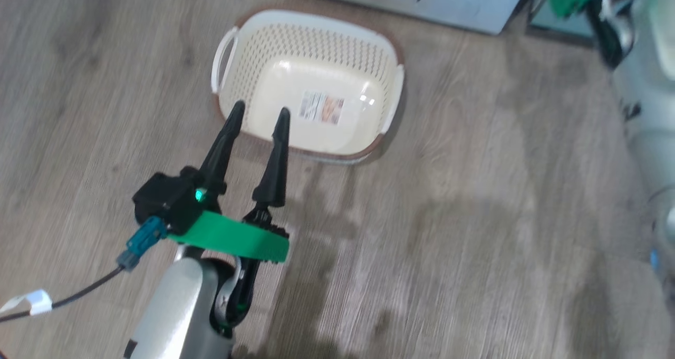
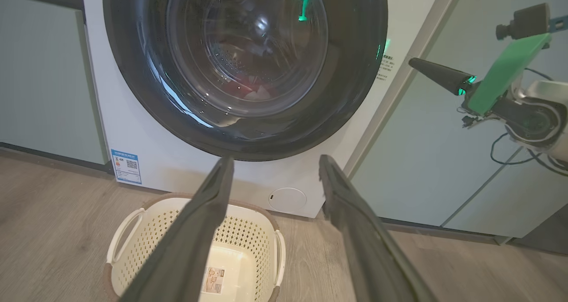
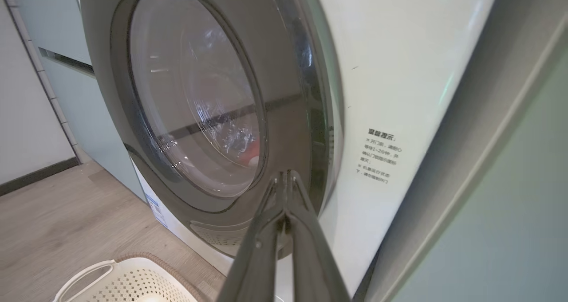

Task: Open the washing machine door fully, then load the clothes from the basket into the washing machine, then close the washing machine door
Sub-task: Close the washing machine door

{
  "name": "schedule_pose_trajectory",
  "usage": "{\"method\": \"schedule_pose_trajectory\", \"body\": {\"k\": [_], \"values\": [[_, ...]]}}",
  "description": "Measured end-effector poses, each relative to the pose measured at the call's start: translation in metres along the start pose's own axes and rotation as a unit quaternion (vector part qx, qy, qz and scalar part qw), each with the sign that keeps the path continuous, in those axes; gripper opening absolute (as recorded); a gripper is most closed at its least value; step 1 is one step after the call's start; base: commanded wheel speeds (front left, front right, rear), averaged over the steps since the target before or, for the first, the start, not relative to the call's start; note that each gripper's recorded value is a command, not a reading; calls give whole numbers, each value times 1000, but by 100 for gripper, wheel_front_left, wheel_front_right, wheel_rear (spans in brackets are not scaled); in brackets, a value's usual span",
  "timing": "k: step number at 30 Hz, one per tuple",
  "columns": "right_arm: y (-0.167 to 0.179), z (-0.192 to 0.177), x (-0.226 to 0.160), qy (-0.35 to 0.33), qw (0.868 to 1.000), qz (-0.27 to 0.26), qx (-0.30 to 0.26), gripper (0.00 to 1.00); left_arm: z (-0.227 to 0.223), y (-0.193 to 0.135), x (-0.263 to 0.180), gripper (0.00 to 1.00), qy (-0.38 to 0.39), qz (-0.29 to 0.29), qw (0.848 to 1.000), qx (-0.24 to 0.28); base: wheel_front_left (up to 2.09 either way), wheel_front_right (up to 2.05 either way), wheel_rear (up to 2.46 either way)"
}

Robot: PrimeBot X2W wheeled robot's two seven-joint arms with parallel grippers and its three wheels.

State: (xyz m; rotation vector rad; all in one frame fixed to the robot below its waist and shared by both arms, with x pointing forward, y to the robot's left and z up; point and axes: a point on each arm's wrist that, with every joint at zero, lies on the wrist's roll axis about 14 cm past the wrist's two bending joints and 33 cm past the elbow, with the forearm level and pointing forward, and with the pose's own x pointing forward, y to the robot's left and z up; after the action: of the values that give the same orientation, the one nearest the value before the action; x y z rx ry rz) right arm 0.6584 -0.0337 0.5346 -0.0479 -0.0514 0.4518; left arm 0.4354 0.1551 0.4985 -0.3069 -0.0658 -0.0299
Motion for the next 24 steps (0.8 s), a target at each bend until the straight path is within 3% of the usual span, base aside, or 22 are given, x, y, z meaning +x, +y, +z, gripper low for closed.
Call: {"method": "schedule_pose_trajectory", "body": {"k": [14, 24], "values": [[-8, 29, -134, -50, 996, -50, 56, 0, 30, -21, -30, 100, -34, -26, 999, -4, 0, 0, 0], [-20, 22, -226, -71, 982, -141, 102, 0, 38, -38, -41, 100, -44, -46, 998, -11, 0, 0, 0]]}}
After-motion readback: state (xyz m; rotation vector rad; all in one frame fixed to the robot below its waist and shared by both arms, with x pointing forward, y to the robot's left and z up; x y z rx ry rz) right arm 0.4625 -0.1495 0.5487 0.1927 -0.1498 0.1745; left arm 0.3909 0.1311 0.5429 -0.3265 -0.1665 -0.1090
